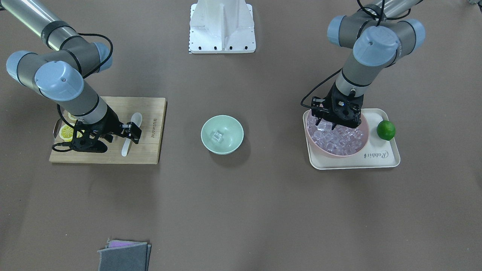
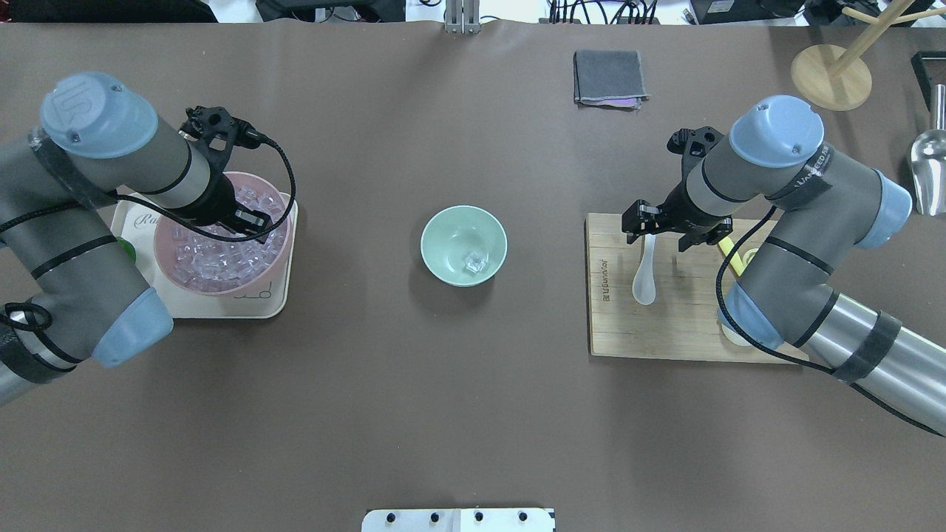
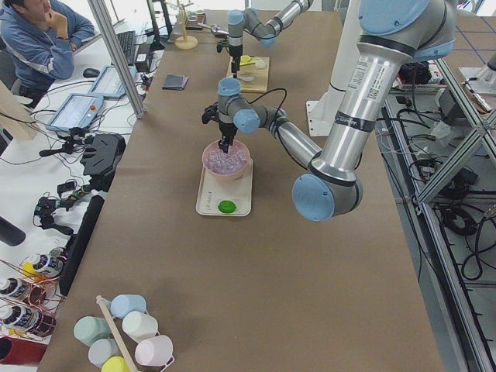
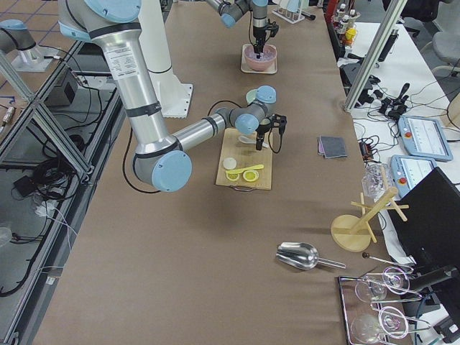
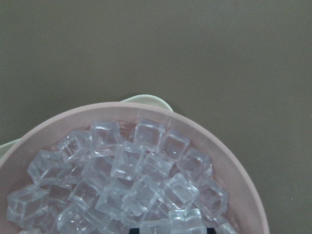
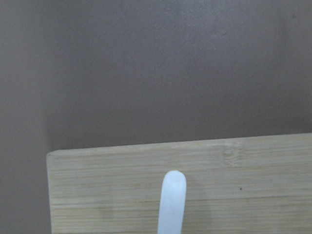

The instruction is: Put spoon and ice into bowl

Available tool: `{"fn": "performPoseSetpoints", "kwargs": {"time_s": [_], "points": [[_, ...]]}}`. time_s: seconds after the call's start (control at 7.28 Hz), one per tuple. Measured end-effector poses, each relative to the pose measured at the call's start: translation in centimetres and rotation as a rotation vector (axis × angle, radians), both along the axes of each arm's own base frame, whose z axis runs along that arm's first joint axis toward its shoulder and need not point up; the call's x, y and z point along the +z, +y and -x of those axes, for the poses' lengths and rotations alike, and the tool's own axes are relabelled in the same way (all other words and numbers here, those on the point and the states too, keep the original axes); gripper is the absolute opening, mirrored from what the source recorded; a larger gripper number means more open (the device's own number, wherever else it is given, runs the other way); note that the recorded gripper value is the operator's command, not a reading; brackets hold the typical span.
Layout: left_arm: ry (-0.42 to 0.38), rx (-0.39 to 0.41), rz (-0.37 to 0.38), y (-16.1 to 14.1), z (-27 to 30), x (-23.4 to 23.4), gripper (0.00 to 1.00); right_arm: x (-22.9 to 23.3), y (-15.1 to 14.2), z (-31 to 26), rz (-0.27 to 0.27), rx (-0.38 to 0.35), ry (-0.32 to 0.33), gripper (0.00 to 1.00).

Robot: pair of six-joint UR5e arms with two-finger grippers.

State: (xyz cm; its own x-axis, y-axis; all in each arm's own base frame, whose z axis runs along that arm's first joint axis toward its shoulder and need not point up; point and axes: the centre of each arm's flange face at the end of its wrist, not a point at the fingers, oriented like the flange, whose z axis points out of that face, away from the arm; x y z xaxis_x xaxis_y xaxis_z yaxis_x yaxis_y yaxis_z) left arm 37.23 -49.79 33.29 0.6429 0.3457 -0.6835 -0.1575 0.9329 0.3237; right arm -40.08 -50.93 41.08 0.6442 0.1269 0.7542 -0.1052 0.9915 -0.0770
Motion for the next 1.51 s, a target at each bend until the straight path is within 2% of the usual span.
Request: {"fn": "performPoseSetpoints", "kwargs": {"time_s": [0.27, 0.55, 0.69, 0.82, 1.1, 1.51], "points": [[0.061, -0.014, 0.024, -0.7, -0.2, -3.2, 0.00, 0.0, 0.1, 0.3, 0.004, 0.001, 0.001, 0.30], [0.108, -0.041, 0.067, -0.7, -2.1, -6.4, 0.00, -0.2, 0.1, 0.5, 0.005, 0.000, -0.003, 0.30], [0.130, -0.048, 0.091, -0.3, -3.9, -8.2, 0.00, -0.3, 0.2, 0.5, 0.005, -0.001, -0.004, 0.17], [0.147, -0.050, 0.109, 0.1, -5.4, -9.8, 0.00, -0.4, 0.2, 0.5, 0.005, -0.001, -0.006, 0.01], [0.168, -0.042, 0.127, 1.3, -8.2, -12.2, 0.00, -1.3, 0.2, 0.6, -0.002, -0.005, -0.019, 0.00], [0.188, -0.066, 0.117, 1.6, -14.4, -15.4, 0.00, -3.3, -1.0, 0.1, -0.014, 0.008, -0.045, 0.00]]}}
